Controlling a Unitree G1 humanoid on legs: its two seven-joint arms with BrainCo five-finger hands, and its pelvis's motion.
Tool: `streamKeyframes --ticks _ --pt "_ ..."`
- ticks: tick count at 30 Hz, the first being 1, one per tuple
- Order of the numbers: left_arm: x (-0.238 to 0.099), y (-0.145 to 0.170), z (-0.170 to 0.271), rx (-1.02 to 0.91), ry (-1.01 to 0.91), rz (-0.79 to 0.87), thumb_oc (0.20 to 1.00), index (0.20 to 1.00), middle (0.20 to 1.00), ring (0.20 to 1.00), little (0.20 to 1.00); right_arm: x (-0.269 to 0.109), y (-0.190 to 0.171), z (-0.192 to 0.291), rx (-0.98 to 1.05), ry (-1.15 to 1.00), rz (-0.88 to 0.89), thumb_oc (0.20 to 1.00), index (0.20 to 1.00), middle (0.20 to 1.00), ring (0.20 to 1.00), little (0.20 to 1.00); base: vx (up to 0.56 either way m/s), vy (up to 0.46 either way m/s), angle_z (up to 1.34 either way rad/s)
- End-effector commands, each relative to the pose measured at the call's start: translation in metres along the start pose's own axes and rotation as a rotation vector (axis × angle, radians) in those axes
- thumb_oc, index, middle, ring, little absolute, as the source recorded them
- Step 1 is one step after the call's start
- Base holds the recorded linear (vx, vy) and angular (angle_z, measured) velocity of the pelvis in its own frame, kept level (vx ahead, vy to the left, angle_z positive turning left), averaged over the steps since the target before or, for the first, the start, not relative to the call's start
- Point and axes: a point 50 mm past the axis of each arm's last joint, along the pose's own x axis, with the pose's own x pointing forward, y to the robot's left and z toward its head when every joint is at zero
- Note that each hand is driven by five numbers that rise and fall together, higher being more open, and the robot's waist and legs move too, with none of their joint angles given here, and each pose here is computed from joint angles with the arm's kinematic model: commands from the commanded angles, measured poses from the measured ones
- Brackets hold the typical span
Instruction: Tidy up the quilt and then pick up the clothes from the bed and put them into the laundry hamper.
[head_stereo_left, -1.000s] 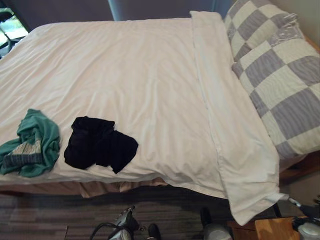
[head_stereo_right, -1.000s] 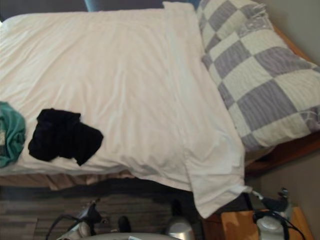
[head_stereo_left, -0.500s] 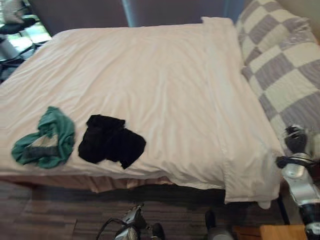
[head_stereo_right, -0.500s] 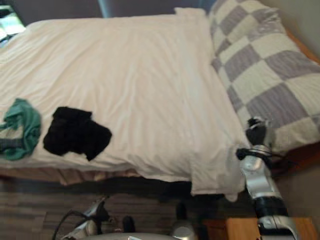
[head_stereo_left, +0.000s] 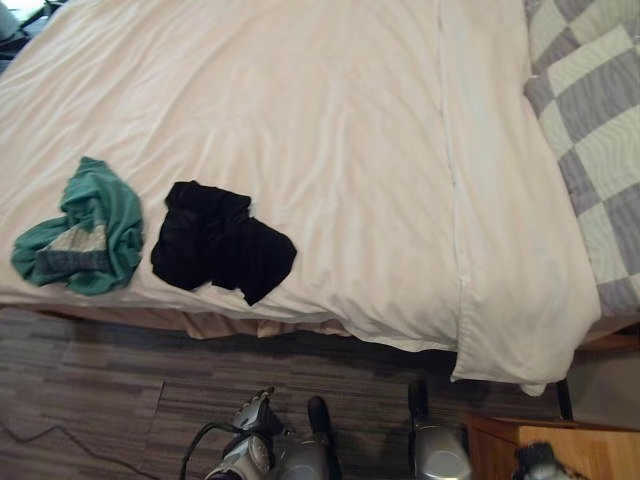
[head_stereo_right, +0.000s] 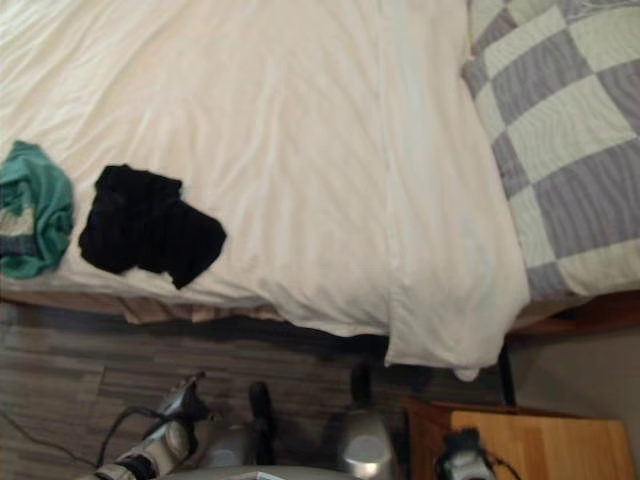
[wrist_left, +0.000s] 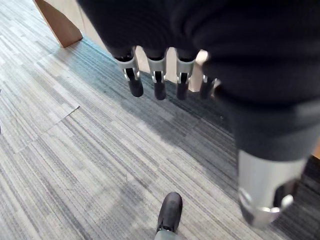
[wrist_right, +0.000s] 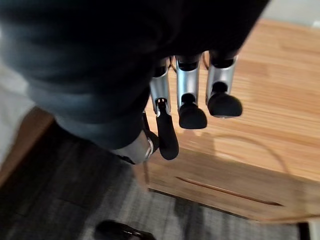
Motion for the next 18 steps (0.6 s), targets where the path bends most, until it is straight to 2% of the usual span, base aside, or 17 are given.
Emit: streamKeyframes --ticks 1,2,3,4,8,11,12,14,18 --pt "0.003 0.012 -0.013 0.065 0.033 0.016 1.000 1.000 1.000 1.000 1.000 -0.002 0.005 -0.024 -0.050 0.092 0.048 0.200 0.200 0.200 0.200 0.200 0.05 0.067 0.00" --pt "0.004 0.015 -0.011 0.067 0.026 0.021 1.000 1.000 1.000 1.000 1.000 -0.003 0.006 -0.024 -0.069 0.093 0.058 0.401 0.401 0.401 0.401 0.401 0.02 0.035 -0.05" --pt "0.004 0.015 -0.011 0.067 0.026 0.021 1.000 1.000 1.000 1.000 1.000 -0.003 0.006 -0.024 -0.069 0.092 0.059 0.561 0.561 0.561 0.561 0.561 -0.02 0.005 -0.11" --pt "0.005 0.018 -0.009 0.072 0.017 0.019 1.000 1.000 1.000 1.000 1.000 -0.003 0.009 -0.020 -0.073 0.083 0.078 1.000 1.000 1.000 1.000 1.000 -0.03 -0.008 -0.03" --pt "0.003 0.018 -0.022 0.018 0.072 0.017 1.000 1.000 1.000 1.000 1.000 -0.002 0.012 0.014 -0.036 -0.050 0.077 1.000 1.000 1.000 1.000 1.000 0.04 -0.057 -0.08" --pt "0.004 0.019 -0.017 -0.318 0.130 0.088 1.000 1.000 1.000 1.000 1.000 -0.001 0.005 0.038 -0.045 -0.134 0.054 1.000 1.000 1.000 1.000 1.000 0.00 -0.066 0.02" --pt "0.005 0.020 -0.013 -0.363 0.128 0.101 1.000 1.000 1.000 1.000 1.000 0.000 0.000 0.046 -0.042 -0.156 0.039 1.000 1.000 1.000 1.000 1.000 0.00 0.045 0.38" --pt "0.005 0.021 -0.010 -0.380 0.120 0.103 1.000 1.000 1.000 1.000 1.000 0.000 -0.003 0.052 -0.034 -0.174 0.029 1.000 1.000 1.000 1.000 1.000 0.04 0.152 0.64" --pt "0.006 0.018 0.000 -0.283 0.063 0.072 1.000 1.000 1.000 1.000 1.000 -0.002 0.000 0.064 -0.035 -0.233 0.061 1.000 1.000 1.000 1.000 1.000 0.16 0.359 0.35"
